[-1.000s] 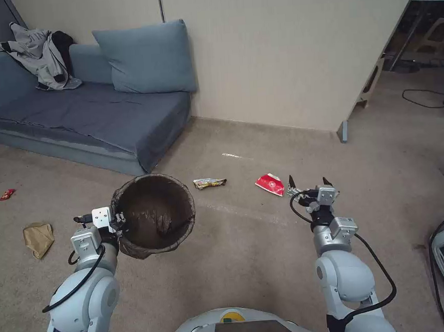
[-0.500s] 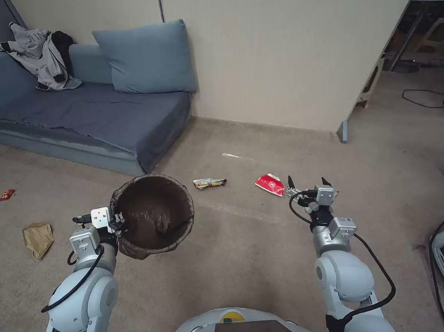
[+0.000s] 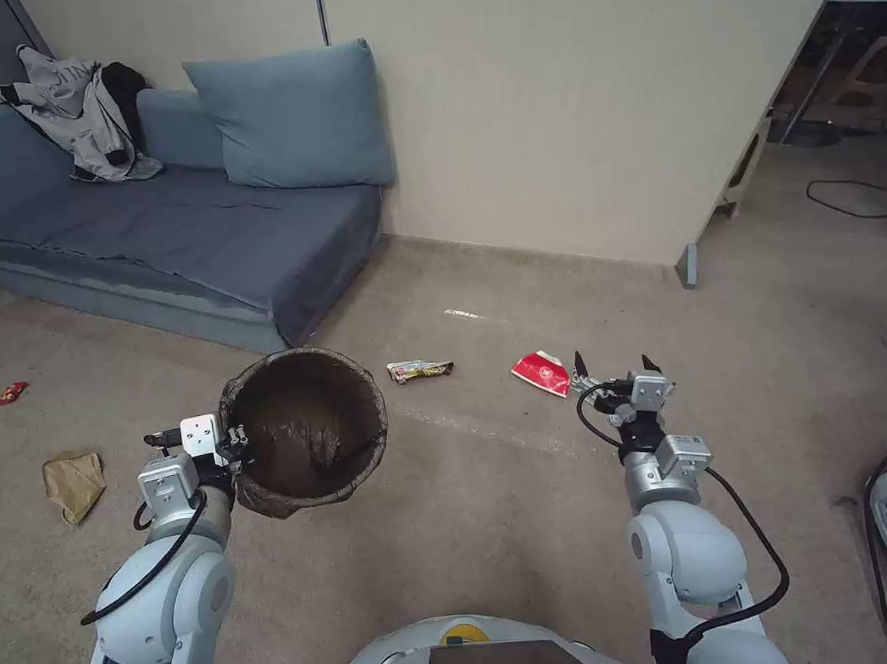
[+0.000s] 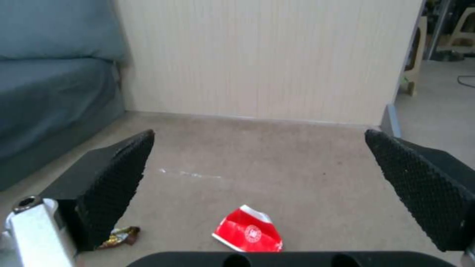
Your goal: Pick up the trash bin, then pick up the garbage from the floor and place it into the trash bin.
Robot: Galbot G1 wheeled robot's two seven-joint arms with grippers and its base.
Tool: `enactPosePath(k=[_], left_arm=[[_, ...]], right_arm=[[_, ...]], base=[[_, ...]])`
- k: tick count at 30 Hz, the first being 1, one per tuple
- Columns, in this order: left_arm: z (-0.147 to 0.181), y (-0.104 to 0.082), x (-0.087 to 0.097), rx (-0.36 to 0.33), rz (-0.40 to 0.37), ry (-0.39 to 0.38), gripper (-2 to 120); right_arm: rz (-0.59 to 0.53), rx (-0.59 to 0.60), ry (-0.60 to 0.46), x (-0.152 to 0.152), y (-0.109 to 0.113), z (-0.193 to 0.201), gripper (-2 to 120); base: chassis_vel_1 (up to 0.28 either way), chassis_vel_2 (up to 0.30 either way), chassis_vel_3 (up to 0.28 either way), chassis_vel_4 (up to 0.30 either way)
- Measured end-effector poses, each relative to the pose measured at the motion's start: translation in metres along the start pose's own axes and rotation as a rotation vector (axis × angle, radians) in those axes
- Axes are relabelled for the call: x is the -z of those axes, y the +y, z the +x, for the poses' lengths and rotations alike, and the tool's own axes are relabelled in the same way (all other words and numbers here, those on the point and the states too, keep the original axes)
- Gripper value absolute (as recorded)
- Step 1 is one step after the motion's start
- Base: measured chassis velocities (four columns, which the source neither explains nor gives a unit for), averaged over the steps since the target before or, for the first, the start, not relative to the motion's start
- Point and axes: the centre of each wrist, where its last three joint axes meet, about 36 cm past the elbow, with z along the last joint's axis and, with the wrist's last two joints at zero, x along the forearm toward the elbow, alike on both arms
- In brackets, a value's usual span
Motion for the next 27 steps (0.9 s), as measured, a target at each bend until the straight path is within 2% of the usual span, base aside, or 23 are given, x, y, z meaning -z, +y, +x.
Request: enactPosePath(k=[12, 27], left_arm=[[0.0009, -0.0013, -0.0004, -0.007, 0.001, 0.002, 5], [0.0018, -0.0026, 0.0005, -0.019, 0.004, 0.002, 5]], right_arm=[[-0.001, 0.005, 0.002, -0.0010, 0.0012, -0.0004, 100], [-0.002, 0.009, 0.002, -0.0017, 0.0018, -0.0012, 100]], base=[[-0.019, 0.023, 0.025, -0.024], [-0.081, 0.056, 0.068, -0.066]])
